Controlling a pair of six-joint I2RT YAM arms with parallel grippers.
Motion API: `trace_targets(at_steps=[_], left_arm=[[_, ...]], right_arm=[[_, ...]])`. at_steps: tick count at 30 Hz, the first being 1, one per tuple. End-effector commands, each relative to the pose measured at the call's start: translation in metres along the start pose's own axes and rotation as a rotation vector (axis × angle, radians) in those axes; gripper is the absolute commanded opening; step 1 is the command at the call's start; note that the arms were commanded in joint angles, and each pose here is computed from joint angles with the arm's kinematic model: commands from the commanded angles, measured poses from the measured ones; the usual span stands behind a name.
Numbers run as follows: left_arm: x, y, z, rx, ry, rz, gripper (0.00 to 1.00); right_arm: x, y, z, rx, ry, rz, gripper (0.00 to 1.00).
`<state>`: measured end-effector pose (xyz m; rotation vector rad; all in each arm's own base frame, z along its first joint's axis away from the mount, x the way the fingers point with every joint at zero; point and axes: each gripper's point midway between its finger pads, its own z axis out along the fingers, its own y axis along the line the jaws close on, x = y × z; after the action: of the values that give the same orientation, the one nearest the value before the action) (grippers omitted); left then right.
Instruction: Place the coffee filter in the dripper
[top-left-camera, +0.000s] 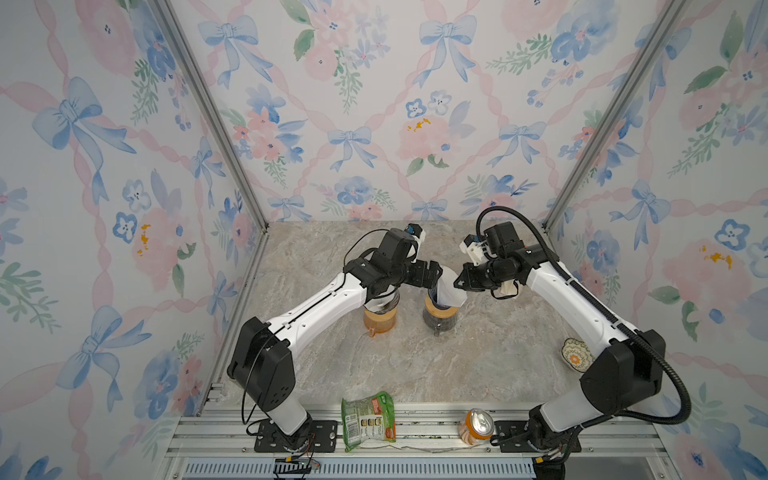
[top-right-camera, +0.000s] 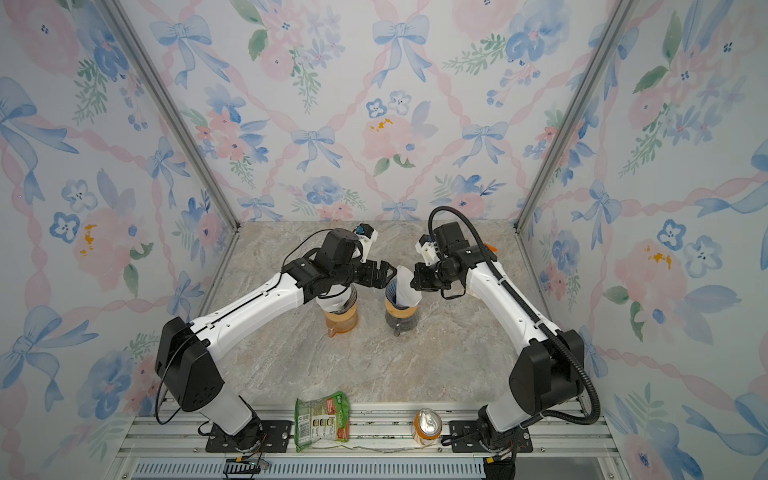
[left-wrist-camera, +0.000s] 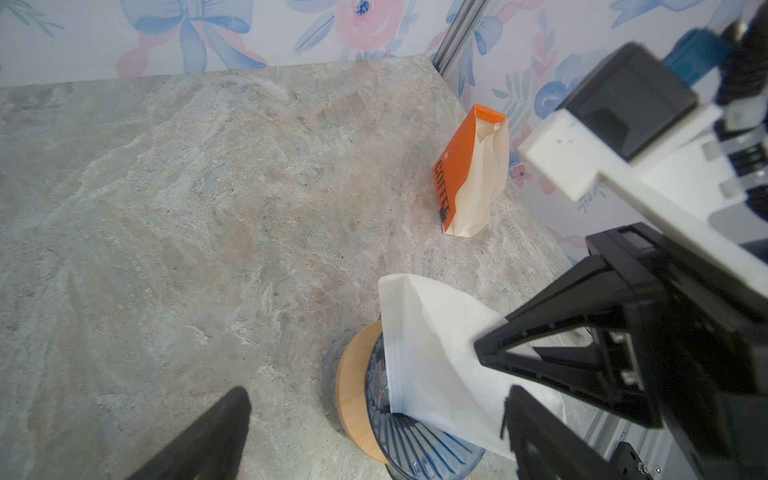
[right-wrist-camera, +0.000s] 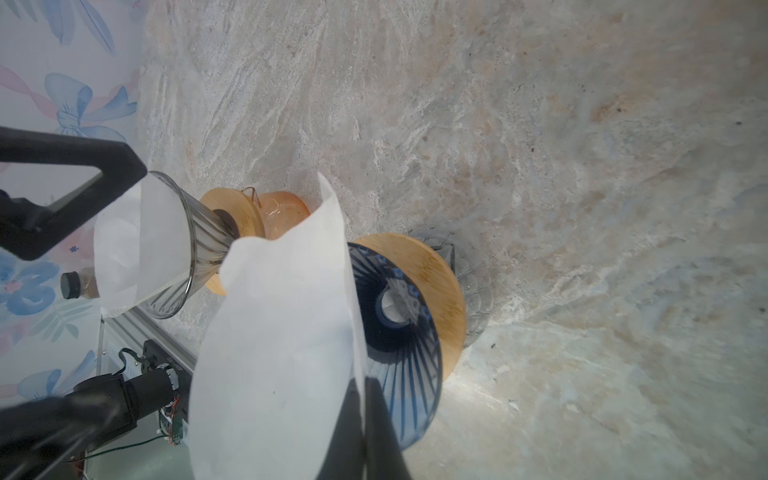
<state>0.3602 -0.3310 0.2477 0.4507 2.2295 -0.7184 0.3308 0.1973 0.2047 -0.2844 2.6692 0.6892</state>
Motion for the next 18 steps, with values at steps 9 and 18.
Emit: trace_targets(at_steps=[9, 18], left_arm=[[-0.004, -0.01, 0.005, 0.041, 0.008, -0.028, 0.88], [0.014, -0.007, 0.019, 0.049, 0.064, -0.052, 0.61]], right_arm=[[-0.004, 0.021, -0.015, 0.144, -0.145, 0.009, 0.0], [-0.002, 0.017, 0.0, 0.141, -0.146, 0.069, 0.0]])
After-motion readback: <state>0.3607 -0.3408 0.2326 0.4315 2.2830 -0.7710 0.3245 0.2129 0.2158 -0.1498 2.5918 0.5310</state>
